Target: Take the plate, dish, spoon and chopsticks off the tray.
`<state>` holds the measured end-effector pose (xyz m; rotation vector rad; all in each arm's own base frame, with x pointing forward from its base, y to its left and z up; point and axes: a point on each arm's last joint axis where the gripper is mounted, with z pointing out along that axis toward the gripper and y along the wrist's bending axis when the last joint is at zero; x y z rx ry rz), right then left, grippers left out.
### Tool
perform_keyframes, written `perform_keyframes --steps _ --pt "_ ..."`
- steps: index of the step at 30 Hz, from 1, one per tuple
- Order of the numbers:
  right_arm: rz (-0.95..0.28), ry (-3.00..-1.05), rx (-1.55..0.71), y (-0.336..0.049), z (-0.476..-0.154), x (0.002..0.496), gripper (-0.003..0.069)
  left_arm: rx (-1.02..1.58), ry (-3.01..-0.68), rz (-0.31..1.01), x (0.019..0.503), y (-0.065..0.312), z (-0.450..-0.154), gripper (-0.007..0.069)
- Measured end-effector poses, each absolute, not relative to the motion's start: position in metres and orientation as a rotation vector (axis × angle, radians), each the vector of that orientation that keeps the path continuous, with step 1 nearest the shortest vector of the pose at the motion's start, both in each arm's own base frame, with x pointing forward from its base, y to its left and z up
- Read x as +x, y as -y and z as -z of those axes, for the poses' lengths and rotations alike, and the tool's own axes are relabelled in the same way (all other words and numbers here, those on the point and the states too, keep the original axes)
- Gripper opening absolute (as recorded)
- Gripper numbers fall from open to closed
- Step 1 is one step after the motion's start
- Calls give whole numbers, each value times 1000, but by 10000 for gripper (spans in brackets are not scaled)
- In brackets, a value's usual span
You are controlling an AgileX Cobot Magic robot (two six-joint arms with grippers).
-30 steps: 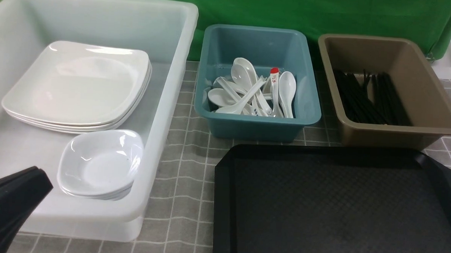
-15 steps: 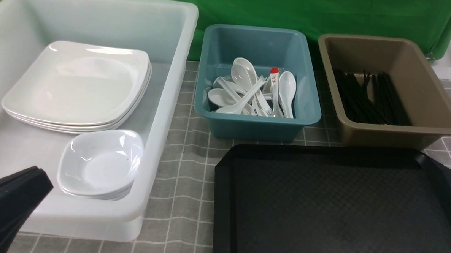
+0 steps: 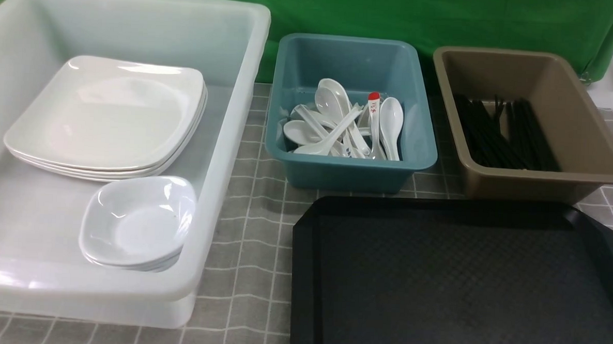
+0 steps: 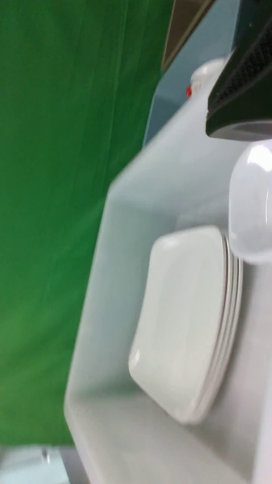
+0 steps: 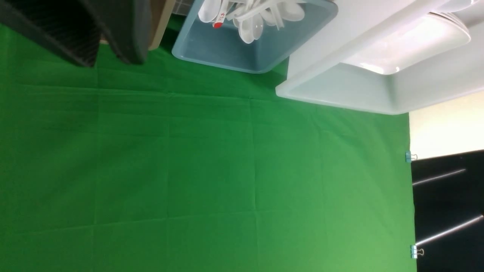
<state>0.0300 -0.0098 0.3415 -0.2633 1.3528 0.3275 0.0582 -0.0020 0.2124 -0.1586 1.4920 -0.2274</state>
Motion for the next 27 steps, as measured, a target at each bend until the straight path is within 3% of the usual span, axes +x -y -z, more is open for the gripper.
perform_keyframes --steps 4,11,27 --pt "-328 -1352 -264 10 -342 30 169 -228 -1608 136 57 -3 -199 2" --pt "-327 -1353 -263 10 -341 30 183 -100 -1710 23 56 -2 -191 2" --pt "-327 -1354 -264 10 -341 30 216 8 -1713 45 56 2 -191 2"
